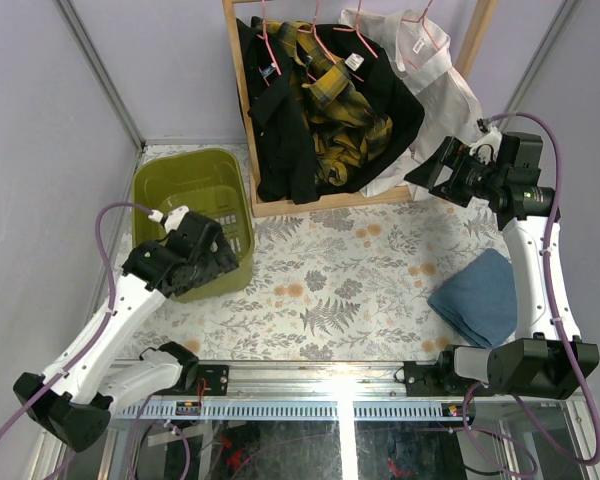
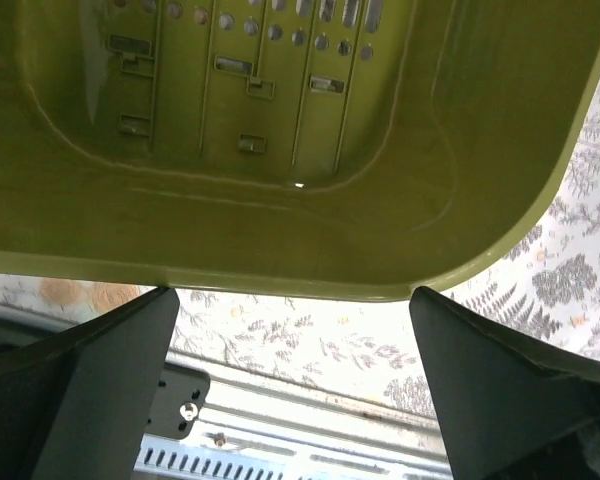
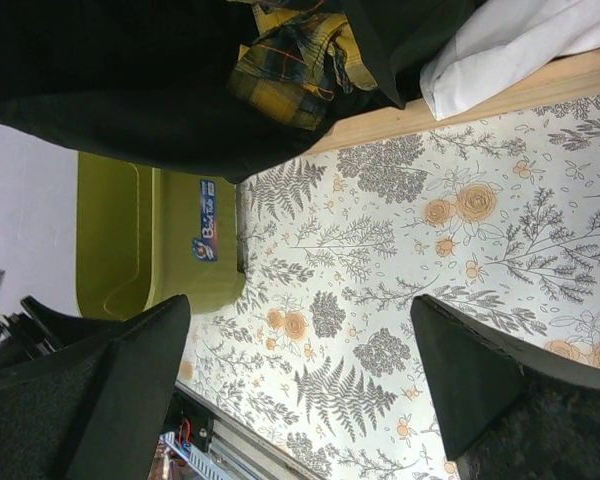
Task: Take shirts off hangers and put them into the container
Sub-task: Move the bin to the center of the board.
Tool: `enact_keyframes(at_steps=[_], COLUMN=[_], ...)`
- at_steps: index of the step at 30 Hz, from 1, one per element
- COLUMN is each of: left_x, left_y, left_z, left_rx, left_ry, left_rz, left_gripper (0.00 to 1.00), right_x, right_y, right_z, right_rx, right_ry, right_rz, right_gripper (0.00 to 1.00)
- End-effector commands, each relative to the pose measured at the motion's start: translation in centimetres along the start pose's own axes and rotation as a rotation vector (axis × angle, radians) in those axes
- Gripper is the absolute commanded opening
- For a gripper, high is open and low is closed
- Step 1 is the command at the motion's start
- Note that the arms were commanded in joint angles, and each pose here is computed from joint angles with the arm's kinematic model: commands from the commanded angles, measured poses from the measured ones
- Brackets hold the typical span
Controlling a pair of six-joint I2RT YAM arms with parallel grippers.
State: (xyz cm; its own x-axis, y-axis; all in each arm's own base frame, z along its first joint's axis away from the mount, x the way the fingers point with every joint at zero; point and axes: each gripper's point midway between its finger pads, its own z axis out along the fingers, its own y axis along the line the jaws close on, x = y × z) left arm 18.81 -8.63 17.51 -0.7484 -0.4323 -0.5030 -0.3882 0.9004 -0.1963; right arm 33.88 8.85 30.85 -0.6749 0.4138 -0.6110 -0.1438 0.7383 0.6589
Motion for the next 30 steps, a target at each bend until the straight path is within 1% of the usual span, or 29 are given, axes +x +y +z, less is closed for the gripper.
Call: enact_keyframes(at_steps=[1,3,6,10,11,12,13,15,17,19,22,26,30], left_x=[-4.3,-5.1,-6.3,-7.7,-8.3,-8.6,-8.8,-9.1,-9.5,-10.1,-10.2,-9.7,-8.3], left_y=[-1.9,-1.4,0.3,1.2,1.5,1.7,1.3,-0.2,-0.9,-1.0,-1.6,-3.5,-8.1], left_z=[0.2,0.5,0.6,1.7,1.7,1.5,0.9,-0.5,-2.8,-5.3,-7.7,-9.5,-10.4], left_rx=[0.091,0.047,-0.036,-0.001,-0.013,-0.016,0.01,0.124,0.217,0.283,0.363,0.485,0.74], left_ry=[-0.103,-0.105,-0.155,-0.164,-0.172,-0.176,-0.184,-0.212,-0.266,-0.338,-0.379,-0.347,-0.25], left_rz=[0.079,0.066,0.012,-0.054,-0.071,-0.08,-0.086,-0.082,-0.079,-0.077,-0.071,-0.03,0.013], left_gripper=[1.0,1.0,1.0,1.0,1.0,1.0,1.0,1.0,1.0,1.0,1.0,1.0,1.0], right_x=[-0.3,-0.4,-0.8,-1.5,-2.0,-2.7,-2.9,-3.0,-2.9,-2.7,-2.4,-2.0,-1.9], right_y=[0.2,0.0,-0.2,0.7,1.2,1.4,0.8,0.4,1.7,3.2,4.8,6.8,7.8], right_z=[-0.7,-1.0,-1.5,-2.1,-2.4,-2.6,-2.8,-3.0,-3.2,-3.3,-3.6,-4.0,-4.4], right_rx=[0.012,0.029,0.063,0.038,0.019,0.027,0.06,0.072,-0.005,-0.093,-0.182,-0.289,-0.34], right_ry=[0.007,0.001,-0.028,-0.077,-0.109,-0.155,-0.192,-0.247,-0.271,-0.267,-0.249,-0.223,-0.214], right_rz=[-0.044,-0.066,-0.094,-0.122,-0.124,-0.091,-0.045,-0.052,-0.089,-0.131,-0.166,-0.214,-0.21], right_gripper=[1.0,1.0,1.0,1.0,1.0,1.0,1.0,1.0,1.0,1.0,1.0,1.0,1.0])
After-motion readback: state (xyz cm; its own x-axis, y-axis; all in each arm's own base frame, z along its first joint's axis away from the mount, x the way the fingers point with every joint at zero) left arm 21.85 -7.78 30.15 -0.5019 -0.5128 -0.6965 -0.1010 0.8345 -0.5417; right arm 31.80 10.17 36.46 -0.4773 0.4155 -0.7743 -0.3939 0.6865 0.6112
